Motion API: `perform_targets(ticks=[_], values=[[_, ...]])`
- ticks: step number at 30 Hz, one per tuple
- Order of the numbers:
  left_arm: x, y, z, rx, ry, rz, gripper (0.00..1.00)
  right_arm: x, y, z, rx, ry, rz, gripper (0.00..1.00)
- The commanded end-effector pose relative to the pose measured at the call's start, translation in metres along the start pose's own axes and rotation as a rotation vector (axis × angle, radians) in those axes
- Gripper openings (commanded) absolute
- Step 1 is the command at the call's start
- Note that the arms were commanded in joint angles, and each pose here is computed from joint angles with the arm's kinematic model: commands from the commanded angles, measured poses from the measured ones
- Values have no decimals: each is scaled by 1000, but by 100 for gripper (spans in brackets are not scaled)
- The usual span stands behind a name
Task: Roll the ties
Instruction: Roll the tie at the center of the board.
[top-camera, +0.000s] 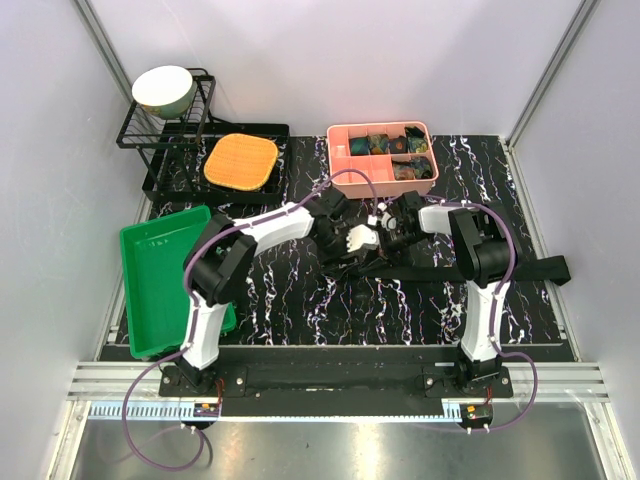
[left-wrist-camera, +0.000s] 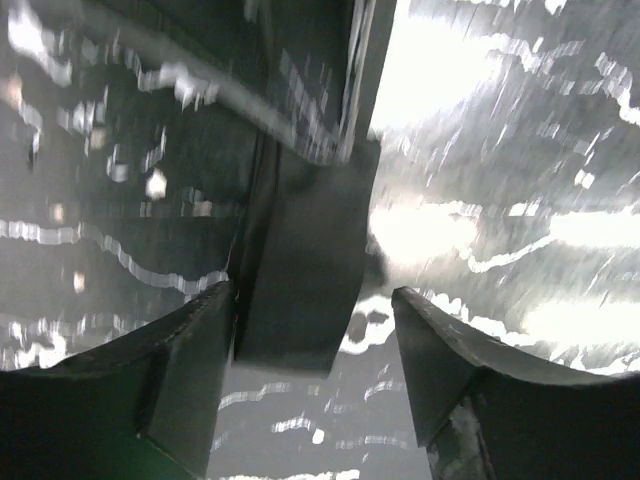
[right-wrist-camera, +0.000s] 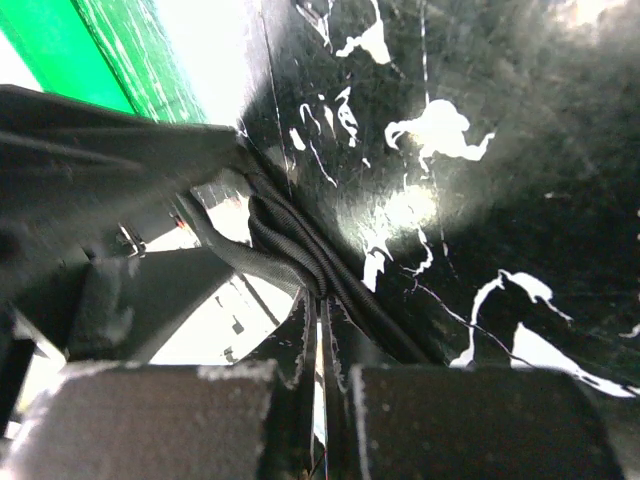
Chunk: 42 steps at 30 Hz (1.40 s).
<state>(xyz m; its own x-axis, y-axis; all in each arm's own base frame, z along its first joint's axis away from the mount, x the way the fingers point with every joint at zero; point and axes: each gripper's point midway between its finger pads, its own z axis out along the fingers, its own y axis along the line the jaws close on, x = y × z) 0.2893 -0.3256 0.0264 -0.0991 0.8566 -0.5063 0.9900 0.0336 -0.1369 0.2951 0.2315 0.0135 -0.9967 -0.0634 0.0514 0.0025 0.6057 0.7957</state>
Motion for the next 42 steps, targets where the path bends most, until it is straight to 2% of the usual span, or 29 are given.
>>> perform_targets(ticks=[1,9,12,17,20,23,32,37,42], values=[[-4,11,-24,-78,-53,86,68,-4,-16,5,93,8,-30,0],[-4,17,-18,-95,-56,156,68,-3,-23,7,118,21,-26,0],[-9,20,-18,-93,-69,184,63,-2,-25,7,125,25,-22,0],[-21,13,-22,-48,-93,199,39,-3,-28,8,135,27,-21,0],[-34,7,-30,-40,-131,211,35,-4,-29,8,140,25,-21,0],[-48,0,-34,-24,-167,215,34,-4,-30,9,140,29,-18,0],[-66,-5,-12,17,-155,150,35,-3,-27,8,131,27,-20,0],[-63,-1,4,19,-120,102,37,-4,-24,8,116,30,-18,0],[-43,-1,15,20,-59,85,37,-5,-17,8,88,26,-21,0]])
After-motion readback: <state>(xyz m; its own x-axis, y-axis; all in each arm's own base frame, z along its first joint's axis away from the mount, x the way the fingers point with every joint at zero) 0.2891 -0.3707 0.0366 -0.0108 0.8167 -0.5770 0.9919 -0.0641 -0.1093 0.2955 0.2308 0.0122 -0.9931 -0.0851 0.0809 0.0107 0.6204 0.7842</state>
